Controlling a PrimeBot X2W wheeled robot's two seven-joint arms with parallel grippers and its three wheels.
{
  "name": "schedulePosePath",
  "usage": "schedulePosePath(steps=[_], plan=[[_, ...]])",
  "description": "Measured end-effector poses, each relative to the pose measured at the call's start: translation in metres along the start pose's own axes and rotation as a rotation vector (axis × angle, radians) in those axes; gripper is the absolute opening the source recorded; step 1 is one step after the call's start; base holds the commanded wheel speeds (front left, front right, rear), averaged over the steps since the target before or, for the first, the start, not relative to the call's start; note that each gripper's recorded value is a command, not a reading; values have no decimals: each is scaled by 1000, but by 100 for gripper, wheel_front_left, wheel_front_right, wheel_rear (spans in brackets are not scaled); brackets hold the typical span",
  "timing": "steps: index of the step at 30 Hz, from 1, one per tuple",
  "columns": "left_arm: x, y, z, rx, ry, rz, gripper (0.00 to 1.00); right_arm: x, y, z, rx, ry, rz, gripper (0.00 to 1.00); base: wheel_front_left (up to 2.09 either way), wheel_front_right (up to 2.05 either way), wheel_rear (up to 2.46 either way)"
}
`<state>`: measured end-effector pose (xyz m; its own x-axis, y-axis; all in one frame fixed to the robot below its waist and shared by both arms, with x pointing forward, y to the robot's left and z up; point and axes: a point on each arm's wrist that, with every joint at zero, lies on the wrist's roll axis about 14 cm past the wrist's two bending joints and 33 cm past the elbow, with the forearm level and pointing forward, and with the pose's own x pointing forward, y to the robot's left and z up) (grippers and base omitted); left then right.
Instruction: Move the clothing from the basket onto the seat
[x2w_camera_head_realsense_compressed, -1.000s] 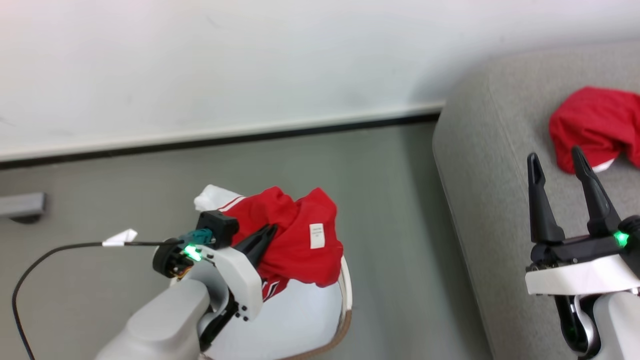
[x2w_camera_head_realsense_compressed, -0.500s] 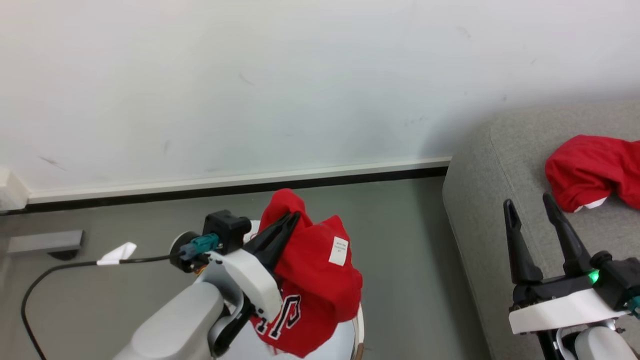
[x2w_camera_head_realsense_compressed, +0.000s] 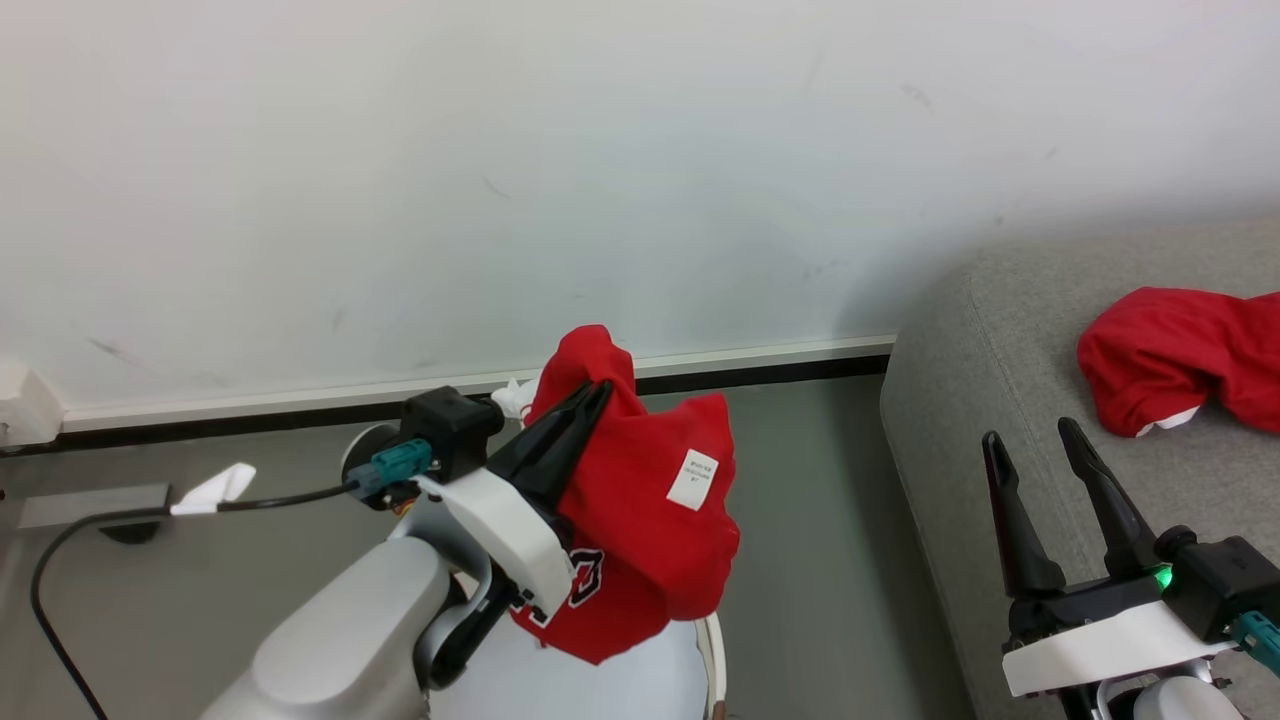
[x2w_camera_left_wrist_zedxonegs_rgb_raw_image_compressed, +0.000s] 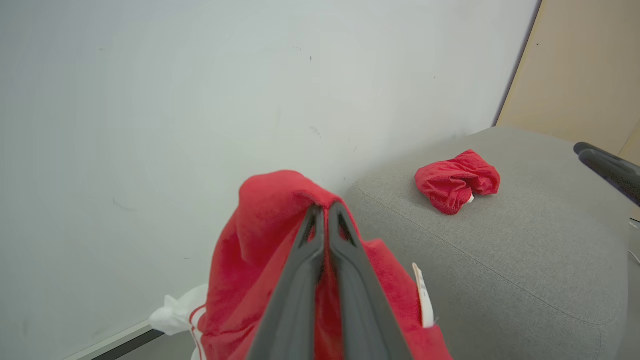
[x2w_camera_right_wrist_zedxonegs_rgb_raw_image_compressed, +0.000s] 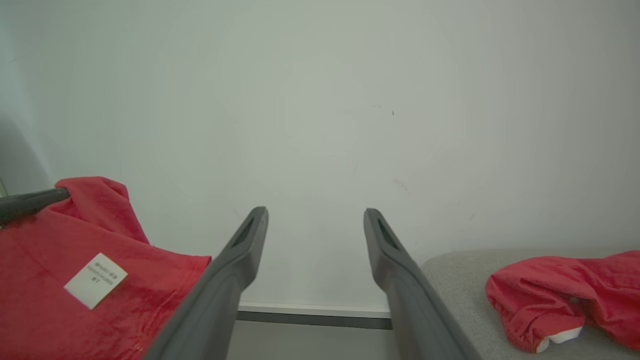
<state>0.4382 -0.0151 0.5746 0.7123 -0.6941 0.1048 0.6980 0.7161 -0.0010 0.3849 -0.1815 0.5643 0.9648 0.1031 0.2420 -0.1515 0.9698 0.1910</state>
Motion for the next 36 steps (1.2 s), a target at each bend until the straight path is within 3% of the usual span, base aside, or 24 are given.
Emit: schedulePosePath(steps=[12, 25, 36], plan=[[4, 0, 5, 9, -6, -9, 0, 0, 27, -15, 9, 50, 97, 100, 0, 0, 0], [3, 7, 9, 17, 1, 9, 0, -10, 135, -54, -56, 173, 488, 100, 0, 0, 0], [-4, 4, 15, 20, -8, 15, 0, -11, 180, -82, -97, 244, 628, 100, 0, 0, 0]])
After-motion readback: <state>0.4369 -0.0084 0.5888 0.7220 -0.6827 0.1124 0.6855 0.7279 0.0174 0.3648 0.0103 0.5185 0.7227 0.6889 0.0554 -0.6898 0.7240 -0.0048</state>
